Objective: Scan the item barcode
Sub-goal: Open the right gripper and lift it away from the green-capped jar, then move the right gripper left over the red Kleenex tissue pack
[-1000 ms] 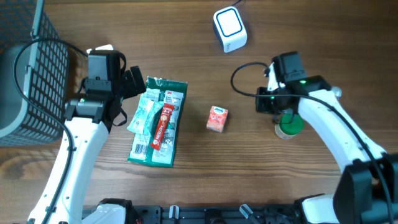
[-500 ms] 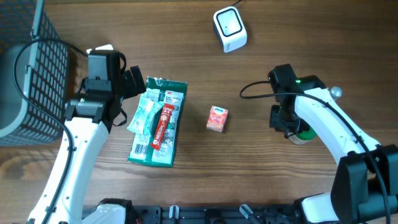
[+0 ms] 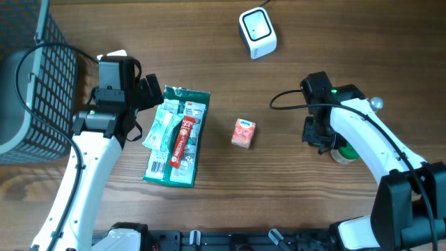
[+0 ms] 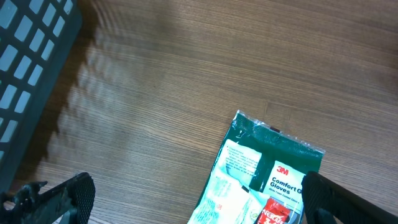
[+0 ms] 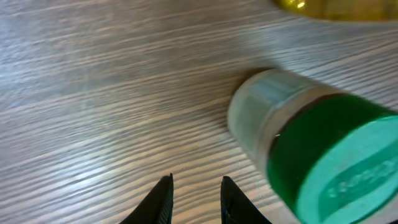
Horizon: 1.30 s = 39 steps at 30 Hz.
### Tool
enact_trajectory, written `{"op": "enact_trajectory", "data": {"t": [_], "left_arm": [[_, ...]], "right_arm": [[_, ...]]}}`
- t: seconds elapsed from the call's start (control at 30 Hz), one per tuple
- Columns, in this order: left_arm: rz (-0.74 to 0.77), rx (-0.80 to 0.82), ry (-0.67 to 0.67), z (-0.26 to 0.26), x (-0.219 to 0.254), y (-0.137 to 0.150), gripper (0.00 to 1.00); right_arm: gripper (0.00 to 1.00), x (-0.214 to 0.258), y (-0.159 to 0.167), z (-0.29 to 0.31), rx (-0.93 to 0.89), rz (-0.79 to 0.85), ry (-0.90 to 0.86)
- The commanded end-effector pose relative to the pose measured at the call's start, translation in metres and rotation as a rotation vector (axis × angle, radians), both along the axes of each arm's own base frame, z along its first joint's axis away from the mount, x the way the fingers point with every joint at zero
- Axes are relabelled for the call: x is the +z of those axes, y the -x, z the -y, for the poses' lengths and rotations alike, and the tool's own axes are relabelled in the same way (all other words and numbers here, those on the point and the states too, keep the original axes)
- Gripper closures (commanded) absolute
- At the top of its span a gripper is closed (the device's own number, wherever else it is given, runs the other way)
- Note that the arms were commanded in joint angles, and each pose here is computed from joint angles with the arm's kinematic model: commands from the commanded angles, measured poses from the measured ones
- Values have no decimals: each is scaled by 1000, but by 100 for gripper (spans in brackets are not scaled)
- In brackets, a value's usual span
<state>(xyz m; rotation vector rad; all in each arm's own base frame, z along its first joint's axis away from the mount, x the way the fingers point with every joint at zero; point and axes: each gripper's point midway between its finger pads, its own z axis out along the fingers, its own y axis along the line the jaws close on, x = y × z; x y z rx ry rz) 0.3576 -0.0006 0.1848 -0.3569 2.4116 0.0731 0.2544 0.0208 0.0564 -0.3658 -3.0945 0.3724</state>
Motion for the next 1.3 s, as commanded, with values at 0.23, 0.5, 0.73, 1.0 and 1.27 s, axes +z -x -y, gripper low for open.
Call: {"op": "enact_trajectory", "data": {"t": [0.23, 0.5, 0.73, 1.0, 1.27], "left_arm": [[20, 20, 8, -2, 6, -2, 0], [20, 20, 8, -2, 6, -2, 0], [20, 20, 8, -2, 6, -2, 0], [20, 20, 8, -2, 6, -2, 0], [20, 20, 8, -2, 6, -2, 0]], "right_arm": [[69, -3, 11, 30, -16, -27, 162], [70, -1, 18, 56, -189, -22, 199], [77, 14, -41, -42, -46, 99, -374], [87, 37, -69, -141, -45, 197, -853], [90, 7, -48, -185, -18, 223, -714]]}}
